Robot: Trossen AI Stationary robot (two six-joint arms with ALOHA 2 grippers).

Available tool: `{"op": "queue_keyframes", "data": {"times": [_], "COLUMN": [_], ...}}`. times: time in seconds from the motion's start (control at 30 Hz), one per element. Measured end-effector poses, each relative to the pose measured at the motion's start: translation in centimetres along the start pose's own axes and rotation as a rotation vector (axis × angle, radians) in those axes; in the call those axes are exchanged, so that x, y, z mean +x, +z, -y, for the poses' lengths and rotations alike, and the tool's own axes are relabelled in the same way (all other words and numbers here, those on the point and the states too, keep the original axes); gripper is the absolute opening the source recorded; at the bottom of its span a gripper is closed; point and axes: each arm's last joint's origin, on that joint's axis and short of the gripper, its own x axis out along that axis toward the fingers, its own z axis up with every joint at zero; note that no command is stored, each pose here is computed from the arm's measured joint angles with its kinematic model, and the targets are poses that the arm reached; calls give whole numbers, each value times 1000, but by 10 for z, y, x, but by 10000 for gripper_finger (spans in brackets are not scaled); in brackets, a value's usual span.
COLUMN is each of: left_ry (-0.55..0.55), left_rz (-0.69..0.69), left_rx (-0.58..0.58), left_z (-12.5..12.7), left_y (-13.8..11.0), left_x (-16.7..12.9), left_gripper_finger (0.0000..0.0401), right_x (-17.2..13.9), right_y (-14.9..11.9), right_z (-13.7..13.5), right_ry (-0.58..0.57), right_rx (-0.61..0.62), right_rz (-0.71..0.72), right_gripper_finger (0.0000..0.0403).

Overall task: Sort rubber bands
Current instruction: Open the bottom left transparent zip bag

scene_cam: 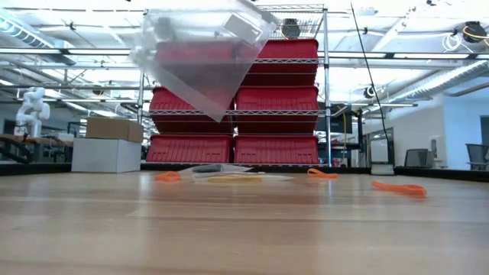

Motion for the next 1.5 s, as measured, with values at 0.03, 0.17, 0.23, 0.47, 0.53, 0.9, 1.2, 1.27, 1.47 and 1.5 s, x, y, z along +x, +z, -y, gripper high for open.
{"op": "queue_keyframes", "data": {"times": [0.03, 0.17, 0.23, 0.47, 0.53, 0.9, 1.2, 1.27, 1.47, 1.5], "left_ry": [0, -1, -1, -2, -2, -9, -7, -3, 0, 0], "left_rz": [-1, -1, -1, -1, -1, 1, 0, -1, -1, -3], "left_rx": [1, 0, 0, 1, 1, -1, -2, -2, -18, -23], "left_z": [0, 0, 0, 0, 0, 1, 1, 1, 0, 1], "left_y": [0, 0, 0, 0, 0, 0, 0, 0, 0, -1], "left_x": [0, 0, 0, 0, 0, 0, 1, 1, 1, 1], "left_gripper_finger": [0, 0, 0, 0, 0, 0, 0, 0, 0, 0], "right_x": [-1, -7, -6, -2, -1, 16, 17, 17, 17, 20], "right_y": [2, 8, 8, 15, 16, 22, 26, 25, 25, 25], "right_z": [0, 2, 3, 9, 11, 14, 13, 13, 15, 14], "right_ry": [1, -34, -66, -92, -96, -94, -77, -82, -162, -167], "right_rx": [-3, -38, -65, -83, -79, -94, -44, -31, 13, 14], "right_rz": [25, 99, 108, 151, 152, 143, 183, 184, 199, 196], "right_gripper_finger": [142, 116, 84, 9, 4, 0, 0, 0, 0, 0]}}
